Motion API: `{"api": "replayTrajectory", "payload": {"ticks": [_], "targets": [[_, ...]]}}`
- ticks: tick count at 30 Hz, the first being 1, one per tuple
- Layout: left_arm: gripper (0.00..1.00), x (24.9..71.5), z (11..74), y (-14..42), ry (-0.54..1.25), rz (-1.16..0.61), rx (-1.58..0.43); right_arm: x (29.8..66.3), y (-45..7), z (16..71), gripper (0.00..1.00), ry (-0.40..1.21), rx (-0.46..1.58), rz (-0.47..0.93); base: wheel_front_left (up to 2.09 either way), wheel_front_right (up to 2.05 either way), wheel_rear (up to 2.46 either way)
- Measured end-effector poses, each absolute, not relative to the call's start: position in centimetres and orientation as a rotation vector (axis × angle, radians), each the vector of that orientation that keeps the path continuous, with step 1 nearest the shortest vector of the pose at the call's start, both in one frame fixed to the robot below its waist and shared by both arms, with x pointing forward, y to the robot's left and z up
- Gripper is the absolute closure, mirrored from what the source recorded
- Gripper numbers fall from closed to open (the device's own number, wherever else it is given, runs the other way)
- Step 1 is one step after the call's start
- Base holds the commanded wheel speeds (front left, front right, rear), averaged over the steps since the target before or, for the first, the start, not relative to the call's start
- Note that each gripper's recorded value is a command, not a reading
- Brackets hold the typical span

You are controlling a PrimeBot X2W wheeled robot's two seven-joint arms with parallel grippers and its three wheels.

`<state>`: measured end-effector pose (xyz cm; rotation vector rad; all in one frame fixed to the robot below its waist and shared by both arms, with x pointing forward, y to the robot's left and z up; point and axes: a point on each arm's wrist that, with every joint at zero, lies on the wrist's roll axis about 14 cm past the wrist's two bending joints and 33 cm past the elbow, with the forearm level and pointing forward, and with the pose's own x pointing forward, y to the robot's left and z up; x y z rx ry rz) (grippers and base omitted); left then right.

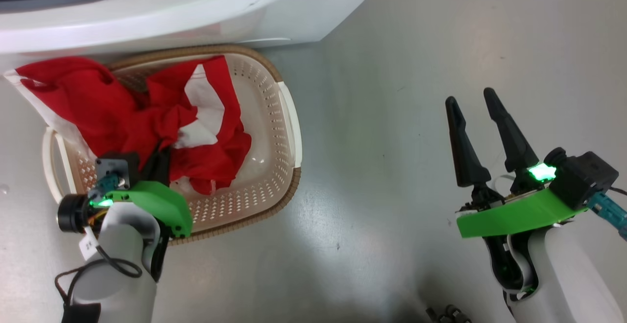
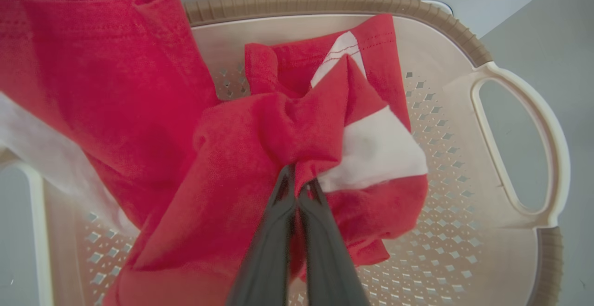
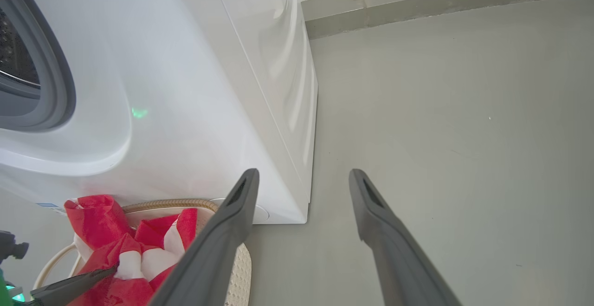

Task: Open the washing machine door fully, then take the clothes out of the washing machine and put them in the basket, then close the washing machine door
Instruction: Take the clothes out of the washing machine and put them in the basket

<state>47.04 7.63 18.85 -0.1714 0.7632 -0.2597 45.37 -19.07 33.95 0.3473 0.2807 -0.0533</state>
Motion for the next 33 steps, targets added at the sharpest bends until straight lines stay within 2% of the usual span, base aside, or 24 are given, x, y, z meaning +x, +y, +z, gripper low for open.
{"api": "replayTrajectory", "payload": {"ticks": [4, 5, 8, 9, 10, 18, 24, 33], "targets": [[1.0, 47.1, 18.2, 7.7, 0.78, -0.252, -0.176, 46.0, -19.0, 33.7, 0.0, 0.276, 0.346, -0.048, 0.0, 0.0, 0.0], [0.9, 47.2, 18.2, 7.8, 0.78, -0.249, -0.177, 46.0, -18.9, 33.7, 0.0, 0.277, 0.347, -0.047, 0.0, 0.0, 0.0], [0.41, 47.2, 18.2, 8.0, 0.783, -0.241, -0.177, 46.1, -18.7, 33.6, 0.0, 0.277, 0.35, -0.042, 0.0, 0.0, 0.0], [0.16, 47.2, 18.2, 8.1, 0.784, -0.238, -0.177, 46.1, -18.7, 33.7, 0.0, 0.276, 0.35, -0.04, 0.0, 0.0, 0.0], [0.0, 47.2, 18.4, 8.2, 0.782, -0.235, -0.178, 46.2, -18.6, 33.7, 0.0, 0.274, 0.35, -0.039, 0.0, 0.0, 0.0], [0.0, 48.0, 20.6, 9.4, 0.728, -0.186, -0.206, 46.6, -17.8, 35.0, 0.0, 0.246, 0.348, -0.01, 0.0, 0.0, 0.0], [0.0, 46.8, 22.3, 10.7, 0.702, -0.139, -0.226, 46.7, -17.4, 36.8, 0.0, 0.209, 0.347, 0.009, 0.0, 0.0, 0.0], [0.0, 45.7, 26.3, 13.0, 0.612, -0.077, -0.233, 45.4, -17.1, 39.6, 0.0, 0.166, 0.35, 0.02, 0.0, 0.0, 0.0]]}}
